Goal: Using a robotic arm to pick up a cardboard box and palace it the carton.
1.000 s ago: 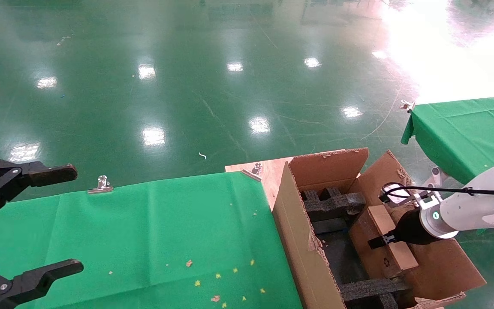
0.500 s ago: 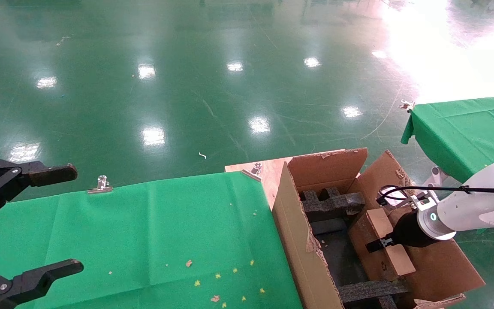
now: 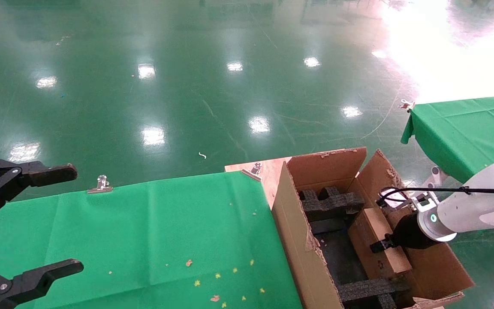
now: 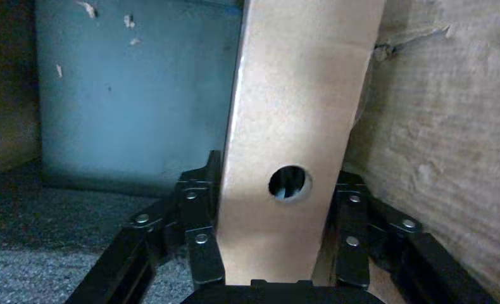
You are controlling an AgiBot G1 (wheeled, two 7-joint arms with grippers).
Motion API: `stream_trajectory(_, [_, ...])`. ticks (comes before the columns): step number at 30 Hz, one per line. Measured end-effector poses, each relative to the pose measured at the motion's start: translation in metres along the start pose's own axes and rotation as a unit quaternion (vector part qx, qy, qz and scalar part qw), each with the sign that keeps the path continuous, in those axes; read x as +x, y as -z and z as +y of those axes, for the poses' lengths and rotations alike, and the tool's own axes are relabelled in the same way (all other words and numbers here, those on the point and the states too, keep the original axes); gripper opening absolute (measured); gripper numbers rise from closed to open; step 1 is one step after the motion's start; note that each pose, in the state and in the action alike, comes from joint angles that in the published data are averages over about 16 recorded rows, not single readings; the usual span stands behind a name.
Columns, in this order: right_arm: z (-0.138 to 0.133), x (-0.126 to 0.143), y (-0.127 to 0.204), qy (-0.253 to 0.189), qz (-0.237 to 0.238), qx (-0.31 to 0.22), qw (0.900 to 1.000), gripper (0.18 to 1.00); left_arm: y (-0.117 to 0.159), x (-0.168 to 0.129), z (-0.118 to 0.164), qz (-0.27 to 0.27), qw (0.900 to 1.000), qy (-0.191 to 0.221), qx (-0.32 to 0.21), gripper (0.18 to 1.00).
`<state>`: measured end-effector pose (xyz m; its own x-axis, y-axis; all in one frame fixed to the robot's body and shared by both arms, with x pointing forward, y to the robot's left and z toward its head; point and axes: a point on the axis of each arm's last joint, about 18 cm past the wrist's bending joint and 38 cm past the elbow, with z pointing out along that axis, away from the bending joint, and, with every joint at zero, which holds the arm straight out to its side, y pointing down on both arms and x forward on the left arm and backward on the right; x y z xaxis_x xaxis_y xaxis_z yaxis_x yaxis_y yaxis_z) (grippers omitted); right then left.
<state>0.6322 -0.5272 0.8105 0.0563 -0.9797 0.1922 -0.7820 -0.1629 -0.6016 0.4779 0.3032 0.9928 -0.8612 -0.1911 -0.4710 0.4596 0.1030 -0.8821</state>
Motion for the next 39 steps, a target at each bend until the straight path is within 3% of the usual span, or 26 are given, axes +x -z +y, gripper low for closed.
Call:
stream_trajectory(14, [-0.013, 0.005, 0.013, 0.003, 0.004, 0.024, 1.000, 0.750, 0.000, 0.000, 0.000, 0.000, 1.0000, 0.000, 0.000, 1.001])
stream_trajectory(24, [-0.048, 0.003, 0.049, 0.015, -0.014, 0.099, 0.995, 0.923, 0.000, 0.000, 0.000, 0.000, 1.0000, 0.000, 0.000, 1.001])
stream_trajectory(30, [-0.071, -0.013, 0.086, 0.034, -0.051, 0.172, 0.983, 0.974, 0.000, 0.000, 0.000, 0.000, 1.0000, 0.000, 0.000, 1.001])
stream_trajectory(39, [-0.084, -0.051, 0.141, 0.068, -0.124, 0.260, 0.955, 0.999, 0.000, 0.000, 0.000, 0.000, 1.0000, 0.000, 0.000, 1.001])
